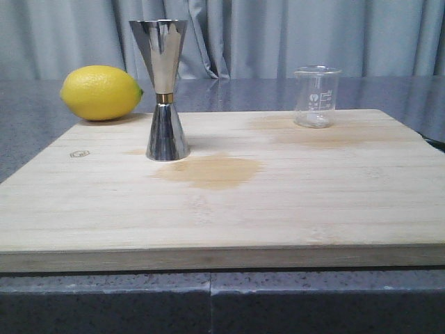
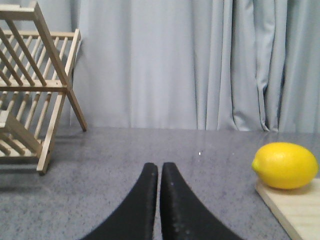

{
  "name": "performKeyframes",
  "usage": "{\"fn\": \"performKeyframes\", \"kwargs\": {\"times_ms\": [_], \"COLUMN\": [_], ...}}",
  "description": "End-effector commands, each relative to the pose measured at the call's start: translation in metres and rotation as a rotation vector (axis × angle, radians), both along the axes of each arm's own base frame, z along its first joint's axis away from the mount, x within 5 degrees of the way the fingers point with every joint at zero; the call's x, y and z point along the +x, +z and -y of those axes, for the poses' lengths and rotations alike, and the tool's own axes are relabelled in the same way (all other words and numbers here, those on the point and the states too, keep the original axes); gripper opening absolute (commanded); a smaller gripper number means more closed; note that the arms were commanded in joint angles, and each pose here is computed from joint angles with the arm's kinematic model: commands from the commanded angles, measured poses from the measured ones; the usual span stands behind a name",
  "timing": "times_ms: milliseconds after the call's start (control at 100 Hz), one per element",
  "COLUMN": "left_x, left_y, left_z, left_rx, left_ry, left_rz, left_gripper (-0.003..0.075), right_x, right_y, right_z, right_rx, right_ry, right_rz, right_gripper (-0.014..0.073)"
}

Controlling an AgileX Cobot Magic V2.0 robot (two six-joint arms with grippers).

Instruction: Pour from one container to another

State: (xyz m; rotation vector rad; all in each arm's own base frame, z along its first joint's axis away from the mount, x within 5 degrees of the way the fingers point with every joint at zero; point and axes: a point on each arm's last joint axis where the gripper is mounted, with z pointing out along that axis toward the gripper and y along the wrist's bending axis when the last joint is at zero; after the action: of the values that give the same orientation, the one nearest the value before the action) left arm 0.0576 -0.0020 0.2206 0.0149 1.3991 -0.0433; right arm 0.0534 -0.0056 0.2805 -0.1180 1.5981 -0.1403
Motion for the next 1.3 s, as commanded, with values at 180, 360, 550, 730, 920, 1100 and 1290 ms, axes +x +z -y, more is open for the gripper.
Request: {"fn": "performKeyframes", "kwargs": {"times_ms": [180,360,550,730,920,1100,1290], "left_x": [-0.0026,-0.0025,-0.0025,-0.0025,-0.0025,-0.0025,-0.0025], "left_y": [-0.0131,-0.0136,-0.0136,-0.0134,-0.0134,-0.0134,-0.0134], "left_z": [0.0005,0.0005,0.0005,0.0005,0.0005,0.0005,0.0005], "left_rx": [-0.001,-0.001,-0.001,-0.001,-0.001,-0.001,-0.001], "left_ry": [-0.01,-0.011,-0.011,-0.01,-0.01,-0.01,-0.01], "left_rz": [-0.048,-0.054,-0.054,-0.052,-0.052,-0.052,-0.052], "left_gripper": [-0.0019,-0.0019,-0.0019,-0.0019,-0.0019,-0.0019,-0.0019], "right_x": [-0.0007,-0.0007,-0.0007,-0.0007,-0.0007,-0.0007,-0.0006], "right_y": [0.0131,0.0133,0.0133,0.0133,0.0133,0.0133,0.0127], "right_z": [-0.0016,-0.0017,-0.0017,-0.0017,-0.0017,-0.0017,-0.0021], "right_rx": [-0.013,-0.013,-0.013,-0.013,-0.013,-0.013,0.009], "right_ry": [0.015,0.016,0.016,0.016,0.016,0.016,0.021], "right_rz": [0.074,0.076,0.076,0.076,0.076,0.076,0.072], "right_gripper": [-0.0072,-0.0072,-0.0072,-0.0071,-0.0072,-0.0072,-0.0072]}}
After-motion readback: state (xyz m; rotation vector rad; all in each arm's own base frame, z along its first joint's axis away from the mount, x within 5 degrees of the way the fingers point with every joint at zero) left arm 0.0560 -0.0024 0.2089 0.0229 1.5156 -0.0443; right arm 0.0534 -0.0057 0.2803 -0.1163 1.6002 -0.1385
